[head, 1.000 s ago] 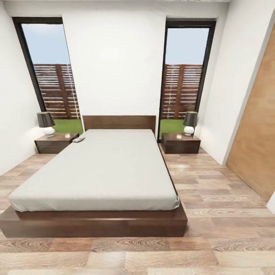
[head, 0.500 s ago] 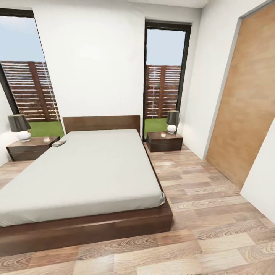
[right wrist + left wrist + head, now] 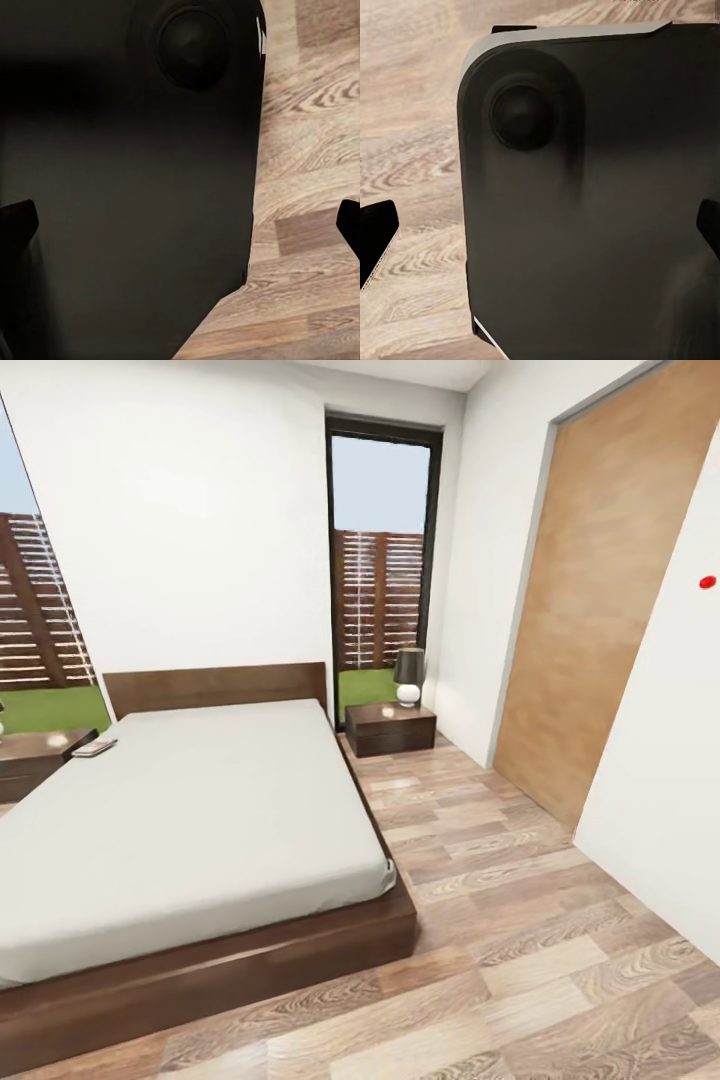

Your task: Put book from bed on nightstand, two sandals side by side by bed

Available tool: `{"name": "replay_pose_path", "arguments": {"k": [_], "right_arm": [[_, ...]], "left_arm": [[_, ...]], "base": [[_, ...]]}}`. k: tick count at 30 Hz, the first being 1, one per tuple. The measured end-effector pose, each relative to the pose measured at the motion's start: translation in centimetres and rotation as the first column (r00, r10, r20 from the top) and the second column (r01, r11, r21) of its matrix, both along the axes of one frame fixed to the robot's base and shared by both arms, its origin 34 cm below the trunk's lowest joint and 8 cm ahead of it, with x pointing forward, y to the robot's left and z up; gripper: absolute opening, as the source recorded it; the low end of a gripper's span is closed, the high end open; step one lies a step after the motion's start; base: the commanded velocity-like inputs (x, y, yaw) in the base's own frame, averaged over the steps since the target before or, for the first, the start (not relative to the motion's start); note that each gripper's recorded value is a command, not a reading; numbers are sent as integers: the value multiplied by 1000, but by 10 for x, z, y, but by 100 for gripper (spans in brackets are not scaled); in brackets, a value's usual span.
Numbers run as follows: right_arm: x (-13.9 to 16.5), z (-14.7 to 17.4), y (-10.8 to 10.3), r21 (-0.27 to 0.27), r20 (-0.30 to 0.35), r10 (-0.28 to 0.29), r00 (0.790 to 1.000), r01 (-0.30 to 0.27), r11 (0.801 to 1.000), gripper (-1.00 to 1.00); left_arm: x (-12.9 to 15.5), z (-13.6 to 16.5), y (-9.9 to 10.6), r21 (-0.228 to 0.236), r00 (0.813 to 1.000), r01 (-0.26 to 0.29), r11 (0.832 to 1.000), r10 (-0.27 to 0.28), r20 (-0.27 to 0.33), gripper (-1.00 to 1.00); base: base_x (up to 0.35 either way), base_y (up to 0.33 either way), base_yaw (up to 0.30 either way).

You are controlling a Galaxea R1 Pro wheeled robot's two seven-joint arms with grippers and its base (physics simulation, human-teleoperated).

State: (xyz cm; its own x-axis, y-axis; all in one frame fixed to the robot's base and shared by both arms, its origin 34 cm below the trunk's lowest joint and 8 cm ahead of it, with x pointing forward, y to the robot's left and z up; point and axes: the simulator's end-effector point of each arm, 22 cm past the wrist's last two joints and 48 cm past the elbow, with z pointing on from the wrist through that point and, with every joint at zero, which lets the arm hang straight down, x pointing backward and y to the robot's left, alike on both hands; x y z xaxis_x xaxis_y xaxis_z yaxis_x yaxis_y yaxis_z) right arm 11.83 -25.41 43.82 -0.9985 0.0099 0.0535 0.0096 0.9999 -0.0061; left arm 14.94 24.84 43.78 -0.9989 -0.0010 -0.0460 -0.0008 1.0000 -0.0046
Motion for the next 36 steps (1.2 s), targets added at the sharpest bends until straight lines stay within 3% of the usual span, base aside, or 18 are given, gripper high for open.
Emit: {"name": "replay_pose_path", "arguments": {"k": [36], "right_arm": [[0, 0, 0, 0, 0, 0, 1000, 0, 1000, 100]], "left_arm": [[0, 0, 0, 0, 1000, 0, 1000, 0, 0, 100]], "base": [[0, 0, -282]]}}
